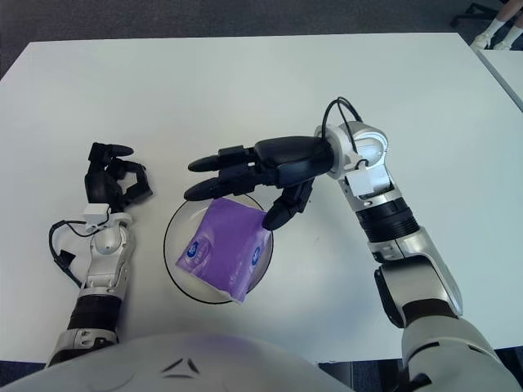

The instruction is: Put the tissue paper into the plate.

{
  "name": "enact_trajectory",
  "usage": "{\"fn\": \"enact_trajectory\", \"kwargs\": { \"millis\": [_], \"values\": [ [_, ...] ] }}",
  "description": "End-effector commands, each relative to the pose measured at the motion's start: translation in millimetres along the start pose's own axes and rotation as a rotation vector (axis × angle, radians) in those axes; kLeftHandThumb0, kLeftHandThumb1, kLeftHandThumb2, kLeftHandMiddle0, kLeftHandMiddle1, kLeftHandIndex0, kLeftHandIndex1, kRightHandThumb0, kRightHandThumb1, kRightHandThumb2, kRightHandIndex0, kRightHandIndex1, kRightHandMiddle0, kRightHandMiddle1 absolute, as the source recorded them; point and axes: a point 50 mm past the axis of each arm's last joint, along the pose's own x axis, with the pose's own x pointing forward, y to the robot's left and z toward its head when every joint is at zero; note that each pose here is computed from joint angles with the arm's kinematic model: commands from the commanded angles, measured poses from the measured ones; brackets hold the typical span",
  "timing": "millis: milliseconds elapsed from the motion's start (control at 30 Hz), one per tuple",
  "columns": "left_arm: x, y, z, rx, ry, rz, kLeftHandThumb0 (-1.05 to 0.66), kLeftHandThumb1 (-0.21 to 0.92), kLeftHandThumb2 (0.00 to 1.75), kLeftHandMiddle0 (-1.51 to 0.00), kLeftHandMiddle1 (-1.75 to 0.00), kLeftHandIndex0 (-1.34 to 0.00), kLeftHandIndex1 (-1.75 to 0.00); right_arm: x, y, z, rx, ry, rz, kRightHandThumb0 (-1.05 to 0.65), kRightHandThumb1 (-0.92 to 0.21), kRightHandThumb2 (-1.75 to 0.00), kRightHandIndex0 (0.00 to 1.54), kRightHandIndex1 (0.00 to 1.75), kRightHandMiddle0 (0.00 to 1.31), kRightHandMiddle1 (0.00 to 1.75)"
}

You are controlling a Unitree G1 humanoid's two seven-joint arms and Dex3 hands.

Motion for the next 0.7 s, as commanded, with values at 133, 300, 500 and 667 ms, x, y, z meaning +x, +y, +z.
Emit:
{"fn": "enact_trajectory", "kwargs": {
  "millis": [133, 300, 500, 667],
  "values": [
    [-59.5, 16.1, -55.1, 0.131, 0.306, -0.027, -0.01, 0.36, 1.26, -0.61, -1.65, -0.37, -1.75, -23.6, 8.1, -5.7, 0.205, 0.17, -0.285, -0.99, -0.92, -0.74, 0.0, 0.0, 0.0, 0.0],
    [-59.0, 14.9, -52.8, 0.122, 0.287, -0.046, -0.01, 0.32, 1.31, -0.63, -1.68, -0.38, -1.75, -24.6, 13.7, -15.4, 0.193, 0.062, -0.586, -1.0, -0.92, -0.88, 0.0, 0.0, 0.0, 0.0],
    [-59.1, 14.0, -50.4, 0.128, 0.281, -0.055, -0.01, 0.3, 1.36, -0.64, -1.73, -0.39, -1.75, -29.7, 42.0, -51.9, 0.419, 0.155, -0.766, -0.97, -0.92, -1.03, 0.0, 0.0, 0.0, 0.0],
    [-59.2, 12.3, -48.5, 0.121, 0.289, -0.051, -0.01, 0.27, 1.4, -0.66, -1.74, -0.4, -1.75, -44.6, 29.0, -41.5, 0.388, 0.207, -0.893, -0.96, -0.92, -1.11, 0.0, 0.0, 0.0, 0.0]
  ]
}}
